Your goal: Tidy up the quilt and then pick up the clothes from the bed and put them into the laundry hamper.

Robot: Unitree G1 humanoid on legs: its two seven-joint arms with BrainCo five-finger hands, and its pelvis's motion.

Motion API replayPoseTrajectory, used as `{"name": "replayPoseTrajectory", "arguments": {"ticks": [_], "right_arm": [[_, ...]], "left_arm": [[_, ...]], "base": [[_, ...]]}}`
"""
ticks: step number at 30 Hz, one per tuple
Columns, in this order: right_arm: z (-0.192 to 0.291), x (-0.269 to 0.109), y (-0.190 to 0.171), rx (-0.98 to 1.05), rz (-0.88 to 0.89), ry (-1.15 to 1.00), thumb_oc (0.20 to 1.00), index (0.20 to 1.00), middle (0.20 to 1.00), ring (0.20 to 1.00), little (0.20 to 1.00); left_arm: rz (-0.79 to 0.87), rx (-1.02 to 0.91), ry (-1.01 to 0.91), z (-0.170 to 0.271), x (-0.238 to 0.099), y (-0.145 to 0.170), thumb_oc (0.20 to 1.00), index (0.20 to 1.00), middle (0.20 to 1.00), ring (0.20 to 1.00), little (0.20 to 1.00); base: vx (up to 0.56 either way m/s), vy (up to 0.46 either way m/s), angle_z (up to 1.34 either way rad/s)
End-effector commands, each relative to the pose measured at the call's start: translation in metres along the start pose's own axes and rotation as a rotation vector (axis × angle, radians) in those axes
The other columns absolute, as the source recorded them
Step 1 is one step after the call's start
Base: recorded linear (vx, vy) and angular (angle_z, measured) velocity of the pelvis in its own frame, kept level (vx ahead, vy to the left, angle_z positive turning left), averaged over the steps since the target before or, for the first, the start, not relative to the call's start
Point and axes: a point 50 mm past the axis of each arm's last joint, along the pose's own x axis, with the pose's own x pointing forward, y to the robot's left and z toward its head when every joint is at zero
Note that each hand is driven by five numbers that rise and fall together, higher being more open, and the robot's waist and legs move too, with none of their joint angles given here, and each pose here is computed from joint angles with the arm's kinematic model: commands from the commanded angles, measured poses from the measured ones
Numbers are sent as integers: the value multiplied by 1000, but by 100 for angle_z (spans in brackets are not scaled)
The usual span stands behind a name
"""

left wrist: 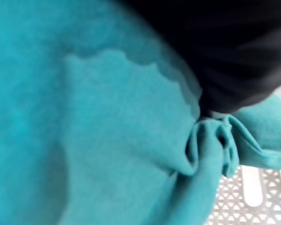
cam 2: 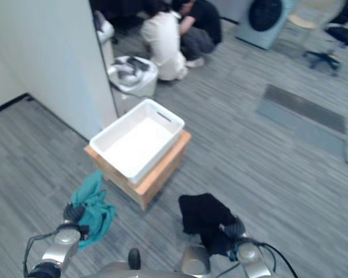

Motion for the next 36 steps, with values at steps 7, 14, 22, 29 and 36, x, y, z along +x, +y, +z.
{"name": "replayPoseTrajectory", "arguments": {"ticks": [7,14,22,29,36], "right_arm": [[59,11,-61,-64,-178,-236,200,200,200,200,200],[90,4,-90,-112,-300,-363,200,200,200,200,200],[147,-17,-143,-119,-484,-593,200,200,200,200,200],[250,-57,-174,-288,-556,-953,200,200,200,200,200],[312,-82,-165,-379,-517,-1155,200,200,200,200,200]], "left_arm": [[-24,-32,-72,7,-5,-2,200,200,200,200,200],[-54,51,-81,6,-5,0,200,200,200,200,200],[-40,102,-70,2,-1,7,200,200,200,200,200],[-37,66,-6,-19,-8,7,200,200,200,200,200],[-70,-11,-37,-11,-10,-5,200,200,200,200,200]], "base": [[174,-412,95],[41,-48,56],[104,-113,72],[132,-189,35],[81,-169,2]]}}
